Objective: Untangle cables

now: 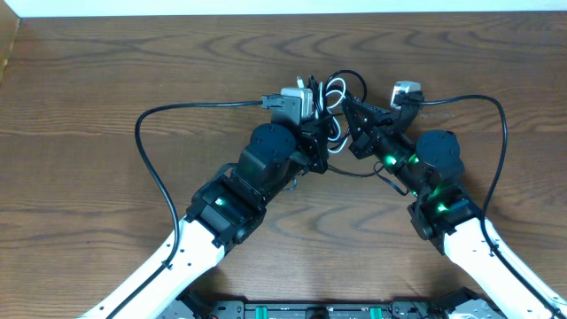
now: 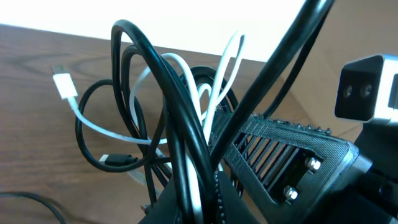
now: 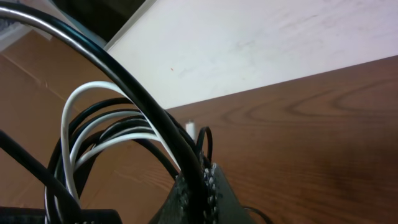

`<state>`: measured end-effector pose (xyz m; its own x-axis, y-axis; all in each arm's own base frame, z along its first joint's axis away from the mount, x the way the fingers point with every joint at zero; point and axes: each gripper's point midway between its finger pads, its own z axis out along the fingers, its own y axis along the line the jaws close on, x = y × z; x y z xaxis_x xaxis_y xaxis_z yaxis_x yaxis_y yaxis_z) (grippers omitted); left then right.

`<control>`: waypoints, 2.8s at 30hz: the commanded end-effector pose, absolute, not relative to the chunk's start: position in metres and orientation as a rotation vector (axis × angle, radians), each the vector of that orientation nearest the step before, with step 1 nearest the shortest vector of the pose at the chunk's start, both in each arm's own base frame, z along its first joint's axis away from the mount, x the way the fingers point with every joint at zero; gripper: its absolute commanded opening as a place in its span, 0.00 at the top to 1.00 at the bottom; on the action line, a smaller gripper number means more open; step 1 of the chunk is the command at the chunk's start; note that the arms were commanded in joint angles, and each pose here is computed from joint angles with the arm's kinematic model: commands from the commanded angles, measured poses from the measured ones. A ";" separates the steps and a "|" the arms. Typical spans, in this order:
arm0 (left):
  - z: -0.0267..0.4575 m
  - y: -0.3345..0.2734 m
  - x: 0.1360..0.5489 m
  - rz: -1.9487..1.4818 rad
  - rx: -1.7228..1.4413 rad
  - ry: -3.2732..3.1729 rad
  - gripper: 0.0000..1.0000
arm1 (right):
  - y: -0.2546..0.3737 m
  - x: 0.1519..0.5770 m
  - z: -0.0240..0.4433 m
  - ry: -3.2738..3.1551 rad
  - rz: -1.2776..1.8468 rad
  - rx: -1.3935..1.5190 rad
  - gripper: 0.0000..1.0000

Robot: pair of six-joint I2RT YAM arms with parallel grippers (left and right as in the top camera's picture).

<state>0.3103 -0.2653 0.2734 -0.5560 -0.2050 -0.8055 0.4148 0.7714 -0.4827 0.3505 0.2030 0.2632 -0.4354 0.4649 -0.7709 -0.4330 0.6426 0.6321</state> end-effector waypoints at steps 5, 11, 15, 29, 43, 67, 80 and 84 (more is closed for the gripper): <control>0.287 -0.262 0.305 -0.577 0.522 1.874 0.92 | 0.203 0.351 0.268 1.722 0.944 -0.050 0.65; 0.283 -0.247 0.302 -0.352 0.723 1.816 0.92 | 0.210 0.345 0.271 1.695 0.908 -0.191 0.23; 0.283 -0.232 0.310 -0.251 0.665 1.834 0.93 | 0.212 0.342 0.274 1.680 0.892 -0.240 0.15; 0.284 -0.209 0.322 -0.151 0.517 1.866 0.92 | 0.212 0.338 0.278 1.658 0.871 -0.300 0.99; 0.274 -0.154 0.337 0.058 0.281 1.942 0.92 | 0.157 0.339 0.284 1.703 0.767 -0.178 0.99; 0.268 -0.205 0.320 -0.222 0.529 1.943 0.93 | 0.140 0.330 0.287 1.718 0.802 -0.193 0.34; 0.272 -0.247 0.294 -0.454 0.801 1.851 0.92 | 0.176 0.308 0.291 1.673 1.005 -0.412 0.35; 0.275 -0.248 0.294 -0.456 0.797 1.839 0.93 | 0.180 0.309 0.284 1.695 1.026 -0.423 0.39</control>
